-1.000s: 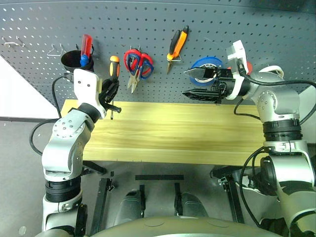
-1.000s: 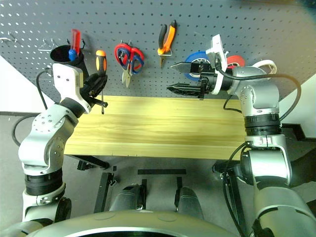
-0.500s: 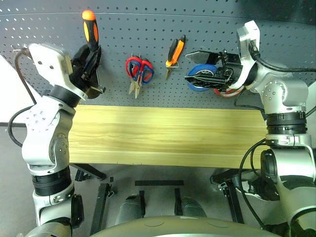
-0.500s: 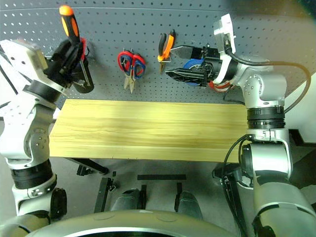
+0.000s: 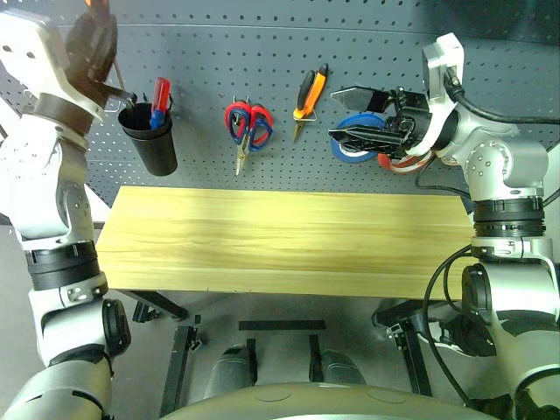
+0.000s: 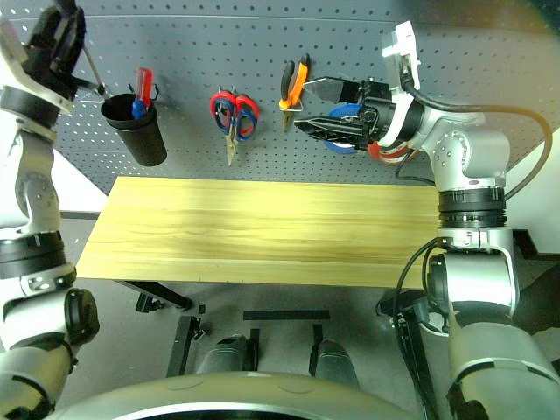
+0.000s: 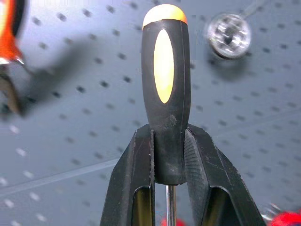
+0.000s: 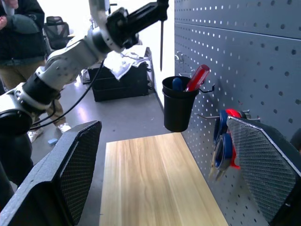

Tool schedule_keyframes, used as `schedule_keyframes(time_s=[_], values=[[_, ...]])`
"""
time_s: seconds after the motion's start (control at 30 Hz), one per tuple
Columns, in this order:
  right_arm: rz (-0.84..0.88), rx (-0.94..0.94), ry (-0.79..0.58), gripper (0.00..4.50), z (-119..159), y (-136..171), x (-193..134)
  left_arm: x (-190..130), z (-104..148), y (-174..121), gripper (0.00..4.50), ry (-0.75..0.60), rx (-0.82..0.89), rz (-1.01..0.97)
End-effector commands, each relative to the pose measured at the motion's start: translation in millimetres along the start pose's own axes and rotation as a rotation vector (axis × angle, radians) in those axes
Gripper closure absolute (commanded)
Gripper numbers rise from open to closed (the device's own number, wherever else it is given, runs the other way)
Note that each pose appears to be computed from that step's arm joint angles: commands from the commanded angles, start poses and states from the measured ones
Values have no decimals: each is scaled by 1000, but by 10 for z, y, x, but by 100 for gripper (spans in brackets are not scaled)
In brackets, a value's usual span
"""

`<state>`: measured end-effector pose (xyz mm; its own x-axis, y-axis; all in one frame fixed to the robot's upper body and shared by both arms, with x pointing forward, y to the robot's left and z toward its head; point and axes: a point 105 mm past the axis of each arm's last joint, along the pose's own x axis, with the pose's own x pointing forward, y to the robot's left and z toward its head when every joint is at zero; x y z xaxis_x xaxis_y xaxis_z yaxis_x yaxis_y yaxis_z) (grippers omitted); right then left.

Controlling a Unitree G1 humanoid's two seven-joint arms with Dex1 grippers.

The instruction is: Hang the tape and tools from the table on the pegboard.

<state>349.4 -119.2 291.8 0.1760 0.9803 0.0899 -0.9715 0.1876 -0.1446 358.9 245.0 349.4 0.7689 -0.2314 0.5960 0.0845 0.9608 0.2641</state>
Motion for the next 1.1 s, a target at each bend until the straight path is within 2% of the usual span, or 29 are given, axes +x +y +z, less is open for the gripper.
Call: schedule_keyframes(time_s=[0.03, 0.17, 0.4, 0.63, 0.7, 0.8, 0.9, 1.0, 1.1], values=[[8, -58, -28, 0, 197, 33, -22, 48, 94, 172, 399, -51, 38, 40], [7, -63, -13, 0, 189, 38, -36, 106, -86, 308, 399, -32, 0, 85], [4, -73, 4, 0, 180, 47, -39, 246, -309, 204, 399, -18, -45, 74], [-12, -87, 25, 0, 179, 56, -76, 129, -721, 102, 399, 85, -82, 78], [-16, -90, 28, 0, 181, 58, -84, 69, -828, 112, 327, 125, -78, 100], [-21, -91, 34, 0, 171, 65, -100, 15, -848, 108, 231, 129, -55, 100], [-23, -92, 37, 0, 165, 68, -109, 5, -789, 116, 128, 107, -58, 100], [-26, -95, 40, 0, 178, 67, -119, -1, -594, 73, 29, 46, -38, 30], [-30, -93, 43, 0, 177, 61, -129, -39, -425, 52, 29, 8, -64, -28]])
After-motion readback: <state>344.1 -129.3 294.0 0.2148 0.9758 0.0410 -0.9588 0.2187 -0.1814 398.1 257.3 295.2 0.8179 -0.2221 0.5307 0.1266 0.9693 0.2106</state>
